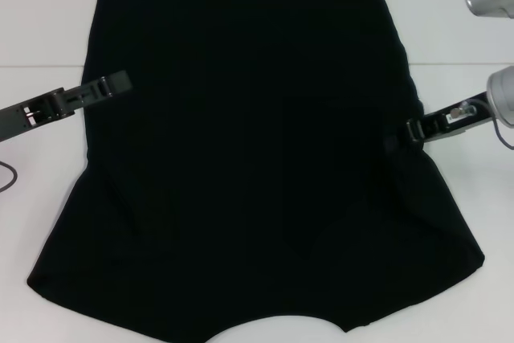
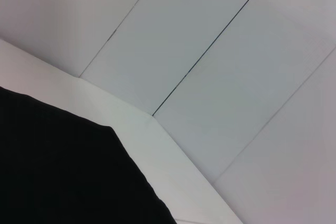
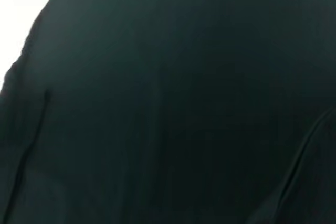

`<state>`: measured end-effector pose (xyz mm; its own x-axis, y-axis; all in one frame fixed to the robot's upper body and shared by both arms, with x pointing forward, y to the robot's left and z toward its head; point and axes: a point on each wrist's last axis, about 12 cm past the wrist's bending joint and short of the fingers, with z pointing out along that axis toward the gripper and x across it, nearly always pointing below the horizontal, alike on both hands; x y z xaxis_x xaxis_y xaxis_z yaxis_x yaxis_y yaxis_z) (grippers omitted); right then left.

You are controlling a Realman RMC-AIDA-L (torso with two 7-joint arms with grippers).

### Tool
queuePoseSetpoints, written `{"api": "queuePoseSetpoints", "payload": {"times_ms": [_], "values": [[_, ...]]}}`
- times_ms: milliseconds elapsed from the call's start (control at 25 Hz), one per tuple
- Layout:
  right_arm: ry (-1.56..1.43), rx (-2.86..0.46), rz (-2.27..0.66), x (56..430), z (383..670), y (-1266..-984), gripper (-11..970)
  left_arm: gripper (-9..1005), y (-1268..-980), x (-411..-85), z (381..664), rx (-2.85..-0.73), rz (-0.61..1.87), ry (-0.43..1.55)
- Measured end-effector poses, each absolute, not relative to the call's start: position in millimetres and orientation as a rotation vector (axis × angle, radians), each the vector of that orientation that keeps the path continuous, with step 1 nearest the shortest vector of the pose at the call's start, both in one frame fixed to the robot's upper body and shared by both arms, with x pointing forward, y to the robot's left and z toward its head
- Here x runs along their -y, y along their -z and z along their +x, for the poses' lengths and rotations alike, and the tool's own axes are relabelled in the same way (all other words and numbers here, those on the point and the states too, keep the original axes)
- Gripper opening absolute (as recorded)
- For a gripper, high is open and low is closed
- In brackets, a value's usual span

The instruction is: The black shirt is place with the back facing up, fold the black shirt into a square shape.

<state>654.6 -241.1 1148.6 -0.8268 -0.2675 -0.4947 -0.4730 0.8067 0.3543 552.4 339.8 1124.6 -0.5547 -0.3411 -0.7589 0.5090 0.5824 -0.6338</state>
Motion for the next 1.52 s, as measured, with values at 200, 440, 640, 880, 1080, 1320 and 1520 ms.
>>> {"api": "queuePoseSetpoints", "payload": {"times_ms": [200,440,640,880,1080,1320,1520], "values": [[-0.679,-2.562,-0.528,233.2,656.1,-1147.8,44,959,-1126.3,-341.7,553.6,-1.847,0.132,1.106],[-0.686,-2.580,-0.436,233.2,657.9,-1144.2,45,959,-1127.0,-345.6,552.9,-1.836,0.116,1.096],[-0.696,-2.574,-0.378,238.4,659.5,-1144.8,163,959,-1127.7,-350.6,551.2,-1.844,0.097,1.100],[-0.707,-2.556,-0.292,250.1,664.2,-1152.7,378,959,-1132.2,-369.3,538.1,-2.093,0.059,1.139],[-0.692,-2.547,-0.282,255.0,667.6,-1158.1,598,958,-1135.1,-382.7,522.5,-2.361,0.021,1.113],[-0.687,-2.537,-0.280,255.0,669.8,-1160.7,749,958,-1125.9,-379.6,519.1,-2.551,0.000,1.051],[-0.685,-2.533,-0.281,255.3,670.5,-1161.8,766,958,-1122.4,-384.0,515.5,-2.608,-0.041,1.010]]}}
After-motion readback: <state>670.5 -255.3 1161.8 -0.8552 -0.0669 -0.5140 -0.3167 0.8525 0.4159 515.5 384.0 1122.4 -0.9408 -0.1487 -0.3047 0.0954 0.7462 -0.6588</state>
